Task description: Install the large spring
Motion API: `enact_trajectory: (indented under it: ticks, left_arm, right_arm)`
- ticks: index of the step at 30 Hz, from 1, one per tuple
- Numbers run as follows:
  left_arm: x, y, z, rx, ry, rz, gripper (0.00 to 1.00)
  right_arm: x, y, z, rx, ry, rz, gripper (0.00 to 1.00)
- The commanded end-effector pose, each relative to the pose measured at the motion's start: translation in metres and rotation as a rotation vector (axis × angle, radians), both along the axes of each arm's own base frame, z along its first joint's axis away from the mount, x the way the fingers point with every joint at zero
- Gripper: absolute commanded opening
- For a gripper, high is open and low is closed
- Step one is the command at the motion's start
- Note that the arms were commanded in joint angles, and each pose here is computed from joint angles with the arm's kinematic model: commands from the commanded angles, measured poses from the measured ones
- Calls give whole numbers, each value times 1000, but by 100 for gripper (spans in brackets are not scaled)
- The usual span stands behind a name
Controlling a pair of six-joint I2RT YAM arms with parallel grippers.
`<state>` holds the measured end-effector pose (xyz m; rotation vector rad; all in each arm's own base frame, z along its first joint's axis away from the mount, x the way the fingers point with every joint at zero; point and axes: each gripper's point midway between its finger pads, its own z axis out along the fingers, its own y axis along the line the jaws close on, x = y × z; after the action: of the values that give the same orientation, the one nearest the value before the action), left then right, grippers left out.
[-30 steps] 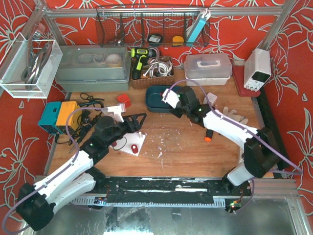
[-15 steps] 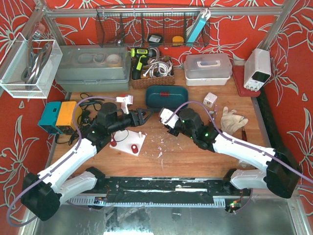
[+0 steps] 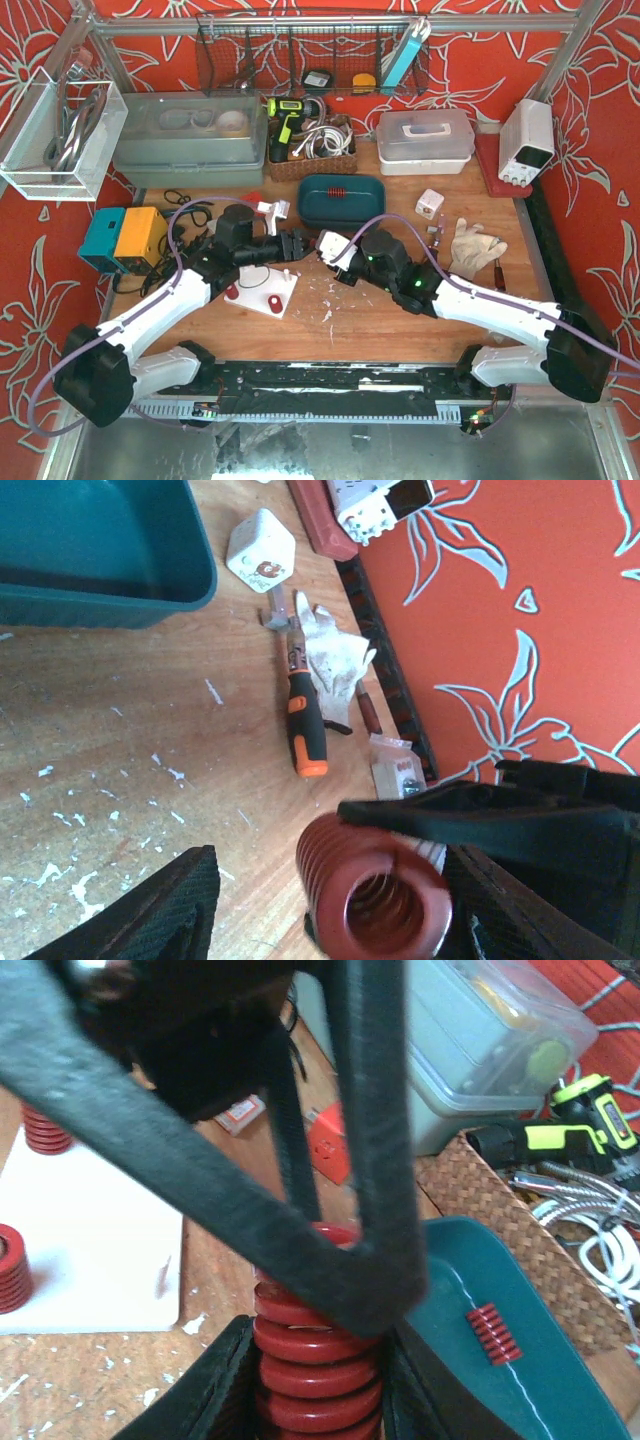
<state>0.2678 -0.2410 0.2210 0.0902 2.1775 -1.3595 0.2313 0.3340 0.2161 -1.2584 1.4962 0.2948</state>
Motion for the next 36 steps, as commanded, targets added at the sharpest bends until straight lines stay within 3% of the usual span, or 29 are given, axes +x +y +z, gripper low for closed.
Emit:
enact_trajectory:
  ticks: [1,10,20,24,33,36]
  left_arm:
    - [0,-6,17,-38,-36,-45,62]
    - [-6,-8,13,-58,-11,-71,47]
    - [-7,-7,9,-43,0,-69,3]
    - [-7,-5,5,-42,16,-56,0]
    - [12,19,-7,66,13,110,0]
    - [21,39,-13,145,0,227,0]
  right_arm:
    - [-3,10,10,39,-26,21,0]
    - [-2,16,7,29,-30,17,0]
    - [2,15,-1,7,-8,-14,2]
    - [5,12,-4,-6,9,-43,23]
    - [-3,-7,-5,16,99,-101,90]
    - [0,-25,-2,55,107,-185,98]
